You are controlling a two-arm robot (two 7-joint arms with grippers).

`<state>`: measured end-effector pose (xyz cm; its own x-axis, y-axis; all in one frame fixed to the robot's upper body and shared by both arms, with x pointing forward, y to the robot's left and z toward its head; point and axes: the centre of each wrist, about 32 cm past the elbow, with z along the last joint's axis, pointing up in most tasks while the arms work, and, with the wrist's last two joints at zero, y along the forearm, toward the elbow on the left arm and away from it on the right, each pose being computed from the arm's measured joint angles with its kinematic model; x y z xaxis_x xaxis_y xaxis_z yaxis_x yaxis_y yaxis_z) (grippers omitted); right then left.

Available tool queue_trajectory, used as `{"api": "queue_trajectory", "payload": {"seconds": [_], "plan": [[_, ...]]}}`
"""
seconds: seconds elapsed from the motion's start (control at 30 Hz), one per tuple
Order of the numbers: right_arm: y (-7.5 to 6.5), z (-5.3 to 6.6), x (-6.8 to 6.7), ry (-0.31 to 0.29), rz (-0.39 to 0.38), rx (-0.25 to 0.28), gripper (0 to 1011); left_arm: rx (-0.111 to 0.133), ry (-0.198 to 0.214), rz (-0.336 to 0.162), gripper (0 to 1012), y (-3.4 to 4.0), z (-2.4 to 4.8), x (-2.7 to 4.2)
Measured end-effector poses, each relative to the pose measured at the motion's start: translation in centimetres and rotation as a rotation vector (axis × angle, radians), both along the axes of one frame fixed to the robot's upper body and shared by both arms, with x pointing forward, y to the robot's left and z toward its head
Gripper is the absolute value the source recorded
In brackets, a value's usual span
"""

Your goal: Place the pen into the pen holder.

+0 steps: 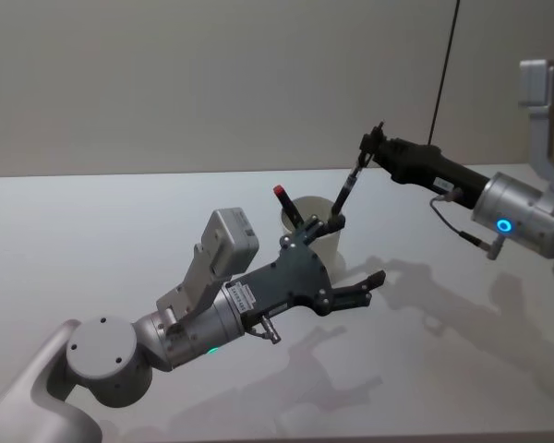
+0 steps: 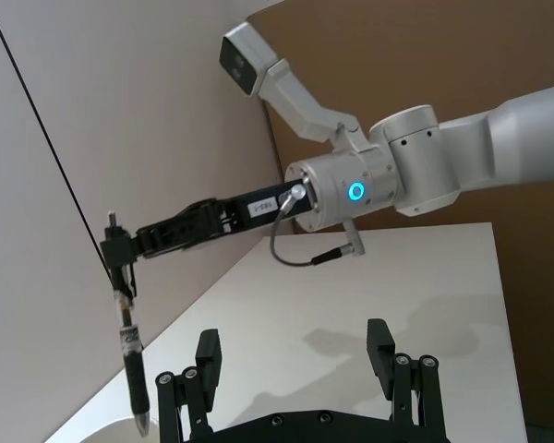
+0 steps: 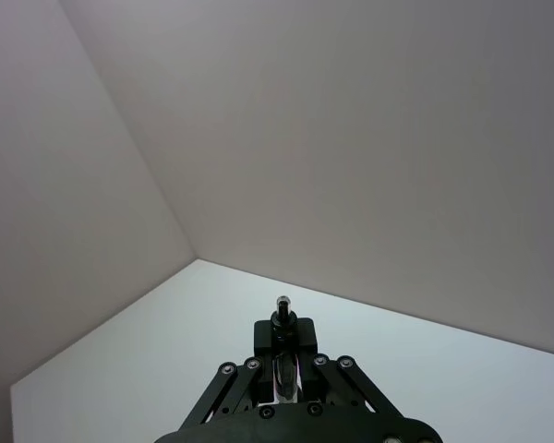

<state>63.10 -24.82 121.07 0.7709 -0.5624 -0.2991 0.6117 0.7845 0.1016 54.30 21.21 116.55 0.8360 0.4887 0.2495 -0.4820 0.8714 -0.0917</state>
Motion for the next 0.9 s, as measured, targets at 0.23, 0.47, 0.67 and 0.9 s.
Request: {"api": "queue_trajectory", "payload": {"seconds": [0.23,0.47,0.67,0.9], "plan": [[1.0,-0.6,1.0,0.003,-0.011,-0.02,144,0.0,0.0,0.0,1004,0.0,0.0,0.0],[1.9,-1.0,1.6,0.004,-0.015,-0.049,144,0.0,0.0,0.0,1004,0.0,0.0,0.0],[2.6,-1.3,1.9,0.003,-0.015,-0.086,144,0.0,0.0,0.0,1004,0.0,0.0,0.0],[3.2,-1.5,2.0,0.001,-0.014,-0.113,280,0.0,0.0,0.0,1004,0.0,0.0,0.0]]}}
